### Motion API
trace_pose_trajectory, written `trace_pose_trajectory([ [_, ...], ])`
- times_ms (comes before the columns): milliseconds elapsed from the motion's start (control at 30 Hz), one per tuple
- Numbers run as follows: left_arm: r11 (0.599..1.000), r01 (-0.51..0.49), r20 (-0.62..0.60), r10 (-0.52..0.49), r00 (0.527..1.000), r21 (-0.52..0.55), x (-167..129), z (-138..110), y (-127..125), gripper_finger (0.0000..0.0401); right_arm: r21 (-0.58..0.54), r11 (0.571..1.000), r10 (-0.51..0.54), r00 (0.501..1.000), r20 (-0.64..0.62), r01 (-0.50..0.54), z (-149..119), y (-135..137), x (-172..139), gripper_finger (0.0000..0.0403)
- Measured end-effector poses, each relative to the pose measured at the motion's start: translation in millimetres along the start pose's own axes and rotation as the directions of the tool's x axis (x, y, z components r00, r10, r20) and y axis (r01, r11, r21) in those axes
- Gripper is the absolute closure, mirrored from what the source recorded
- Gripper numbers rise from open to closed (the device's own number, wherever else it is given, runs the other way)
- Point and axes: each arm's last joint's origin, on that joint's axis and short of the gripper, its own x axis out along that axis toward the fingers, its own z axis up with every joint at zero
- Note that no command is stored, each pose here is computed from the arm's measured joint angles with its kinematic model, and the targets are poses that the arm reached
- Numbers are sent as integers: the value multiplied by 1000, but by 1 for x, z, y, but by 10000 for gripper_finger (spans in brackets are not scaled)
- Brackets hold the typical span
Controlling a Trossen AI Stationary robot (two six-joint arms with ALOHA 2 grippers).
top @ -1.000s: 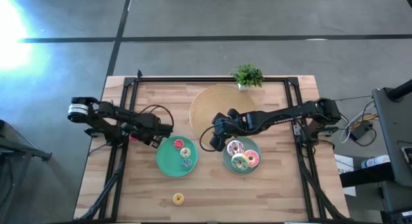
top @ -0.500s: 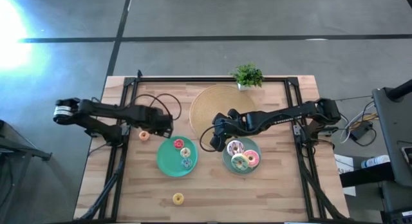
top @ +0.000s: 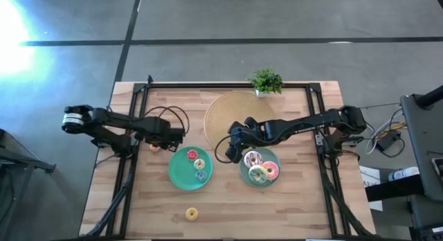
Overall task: Pick & Place donuts
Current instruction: Put the small pink donut on the blue plate
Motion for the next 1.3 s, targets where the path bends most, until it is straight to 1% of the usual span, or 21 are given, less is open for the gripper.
trace_pose_trajectory([
  [167,999,-38,-43,39,998,8,16,-4,0,263,1,1000,1,1000,1,-1,0,0,0,232],
  [300,1000,-27,-57,27,998,8,25,-6,-1,263,7,1000,1,1000,1,-1,0,0,0,232],
  [500,1000,14,-50,-13,999,6,28,-5,-4,263,11,1000,1,1000,1,-1,0,0,0,232],
  [633,1000,17,-48,-16,999,23,31,-6,-3,265,11,1000,1,1000,1,-1,0,0,0,232],
  [833,1000,11,-39,-10,999,27,36,-8,-1,285,15,1000,1,1000,1,-1,0,0,0,232],
  [1033,999,13,-23,-13,1000,42,35,-7,-2,293,16,1000,1,1000,1,-1,0,0,0,232],
  [1167,999,19,-13,-19,1000,38,34,-6,-3,324,16,1000,2,1000,2,-2,0,0,0,232],
  [1300,999,29,14,-30,999,39,28,-3,-7,378,17,1000,3,1000,4,-3,0,0,0,232],
])
